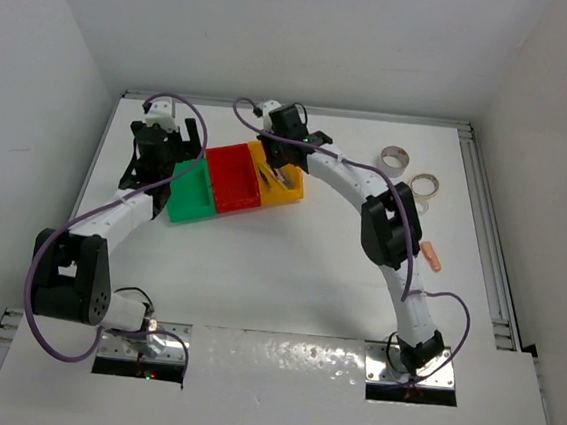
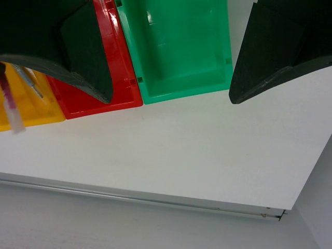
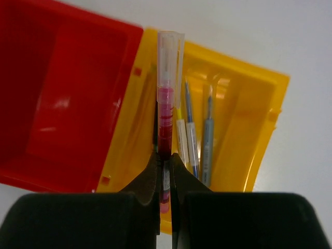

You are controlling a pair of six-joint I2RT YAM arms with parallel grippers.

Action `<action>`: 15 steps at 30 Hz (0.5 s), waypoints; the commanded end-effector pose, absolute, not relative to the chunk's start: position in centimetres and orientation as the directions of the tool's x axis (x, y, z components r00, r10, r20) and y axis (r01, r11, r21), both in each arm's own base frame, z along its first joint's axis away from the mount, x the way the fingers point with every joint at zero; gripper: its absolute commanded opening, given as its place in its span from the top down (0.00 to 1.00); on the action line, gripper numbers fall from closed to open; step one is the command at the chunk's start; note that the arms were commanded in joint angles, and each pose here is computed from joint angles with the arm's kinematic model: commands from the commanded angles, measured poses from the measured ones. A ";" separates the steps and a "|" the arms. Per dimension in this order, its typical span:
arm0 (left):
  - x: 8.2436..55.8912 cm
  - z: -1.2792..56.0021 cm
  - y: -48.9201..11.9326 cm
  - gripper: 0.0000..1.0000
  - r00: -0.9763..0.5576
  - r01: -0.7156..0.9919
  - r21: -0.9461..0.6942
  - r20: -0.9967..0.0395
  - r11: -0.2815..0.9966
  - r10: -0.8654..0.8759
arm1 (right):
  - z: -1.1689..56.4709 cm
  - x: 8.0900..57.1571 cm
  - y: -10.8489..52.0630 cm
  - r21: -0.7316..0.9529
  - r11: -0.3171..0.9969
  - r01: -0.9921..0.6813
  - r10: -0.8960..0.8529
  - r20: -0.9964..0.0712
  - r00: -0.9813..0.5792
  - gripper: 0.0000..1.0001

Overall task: Sort the stationery into containers
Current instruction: Place the pen in the storage box.

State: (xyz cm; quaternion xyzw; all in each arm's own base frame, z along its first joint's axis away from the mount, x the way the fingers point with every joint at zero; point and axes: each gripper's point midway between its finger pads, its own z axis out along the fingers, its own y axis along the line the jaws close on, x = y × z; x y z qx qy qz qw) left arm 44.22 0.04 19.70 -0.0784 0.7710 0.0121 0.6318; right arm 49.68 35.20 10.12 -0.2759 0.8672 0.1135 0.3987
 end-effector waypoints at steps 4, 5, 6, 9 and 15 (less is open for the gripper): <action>44.6 22.1 0.7 0.08 -0.116 -0.148 -0.094 -0.987 0.985 -0.112 | 10.1 49.5 34.9 -0.016 0.826 -0.564 -0.365 -0.777 -0.513 1.00; 44.6 22.0 0.8 0.08 -0.116 -0.148 -0.094 -0.987 0.985 -0.112 | 9.8 49.3 35.0 -0.015 0.826 -0.564 -0.367 -0.774 -0.516 1.00; 44.7 22.0 0.7 0.08 -0.117 -0.144 -0.096 -0.987 0.985 -0.113 | 9.3 49.2 34.8 -0.016 0.825 -0.565 -0.372 -0.768 -0.521 1.00; 44.7 22.1 0.6 0.08 -0.112 -0.140 -0.101 -0.987 0.985 -0.117 | 8.4 49.4 34.8 -0.025 0.822 -0.570 -0.384 -0.762 -0.521 1.00; 44.6 22.1 0.7 0.08 -0.111 -0.142 -0.091 -0.988 0.986 -0.108 | 10.2 49.6 34.9 -0.033 0.818 -0.575 -0.389 -0.767 -0.510 0.55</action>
